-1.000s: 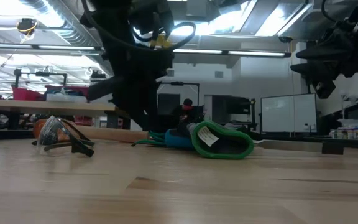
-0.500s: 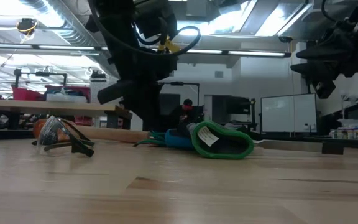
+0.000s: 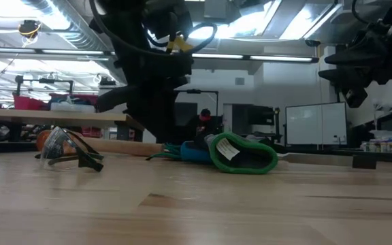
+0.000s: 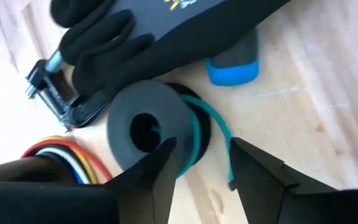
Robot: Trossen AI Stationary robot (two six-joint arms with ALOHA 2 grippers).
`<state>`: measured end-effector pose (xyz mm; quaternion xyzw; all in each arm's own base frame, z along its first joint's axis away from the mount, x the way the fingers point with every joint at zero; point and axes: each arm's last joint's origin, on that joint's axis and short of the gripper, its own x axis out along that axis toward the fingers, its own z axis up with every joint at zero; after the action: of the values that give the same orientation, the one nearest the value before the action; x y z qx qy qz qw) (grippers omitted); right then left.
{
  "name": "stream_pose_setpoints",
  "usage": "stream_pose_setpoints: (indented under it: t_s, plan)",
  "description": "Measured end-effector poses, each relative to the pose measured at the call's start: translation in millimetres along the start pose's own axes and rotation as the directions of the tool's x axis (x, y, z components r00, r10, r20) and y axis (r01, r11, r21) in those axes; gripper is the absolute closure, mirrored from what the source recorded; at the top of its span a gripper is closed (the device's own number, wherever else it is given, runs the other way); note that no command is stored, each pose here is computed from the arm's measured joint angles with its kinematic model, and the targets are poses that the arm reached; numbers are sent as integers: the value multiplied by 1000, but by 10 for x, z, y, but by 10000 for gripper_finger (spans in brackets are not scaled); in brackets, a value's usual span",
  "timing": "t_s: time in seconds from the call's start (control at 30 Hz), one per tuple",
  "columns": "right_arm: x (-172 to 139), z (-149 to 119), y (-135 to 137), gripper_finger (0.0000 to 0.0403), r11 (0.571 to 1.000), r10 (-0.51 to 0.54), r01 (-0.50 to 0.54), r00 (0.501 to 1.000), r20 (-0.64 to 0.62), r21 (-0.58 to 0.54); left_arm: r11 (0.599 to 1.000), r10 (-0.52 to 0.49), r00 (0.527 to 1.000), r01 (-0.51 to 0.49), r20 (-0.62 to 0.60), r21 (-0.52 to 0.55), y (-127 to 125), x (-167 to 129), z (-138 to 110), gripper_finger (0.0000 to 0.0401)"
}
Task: Coil cords
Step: Uncoil the green wire from the black spool
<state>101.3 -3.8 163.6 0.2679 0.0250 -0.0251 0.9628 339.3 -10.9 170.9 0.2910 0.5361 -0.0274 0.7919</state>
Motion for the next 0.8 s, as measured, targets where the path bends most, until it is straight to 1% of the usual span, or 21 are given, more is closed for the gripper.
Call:
stream_pose_setpoints:
  t_s: [0.13, 0.23, 0.3, 0.37, 0.43, 0.53, 0.6, 0.67, 0.73, 0.8]
  plan:
    - [0, 0, 0, 260, 1000, 0, 0, 1000, 0, 0, 1000, 2, 1000, -2, -10, -4, -2, 95, -2, 237]
    - [0, 0, 0, 260, 1000, 0, 0, 1000, 0, 0, 999, 25, 1000, -24, -16, 43, -26, 211, 23, 227]
    - [0, 0, 0, 260, 1000, 0, 0, 1000, 0, 0, 991, 73, 996, -66, -57, 113, -43, 271, 17, 224]
    - [0, -1, 1, 260, 1000, 6, -6, 1000, -3, 1, 980, 144, 985, -128, -98, 152, -61, 300, 18, 224]
    - [0, -1, 3, 260, 1000, 10, -10, 1000, -6, 1, 973, 199, 971, -179, -130, 149, -52, 321, 4, 223]
    - [0, -1, 3, 260, 1000, 10, -10, 1000, -6, 1, 971, 222, 966, -207, -134, 119, -34, 329, 0, 224]
    - [0, -1, 3, 260, 1000, 11, -11, 1000, -6, 1, 971, 225, 965, -210, -132, 117, -32, 330, 3, 231]
    - [0, -1, 3, 260, 1000, 11, -11, 1000, -6, 1, 970, 227, 965, -212, -133, 121, -34, 329, 3, 249]
    - [0, -1, 3, 260, 1000, 10, -10, 1000, -6, 2, 970, 229, 964, -214, -133, 119, -33, 329, 4, 276]
    - [0, -1, 3, 260, 1000, 11, -11, 1000, -6, 2, 968, 237, 962, -222, -134, 118, -30, 328, 6, 312]
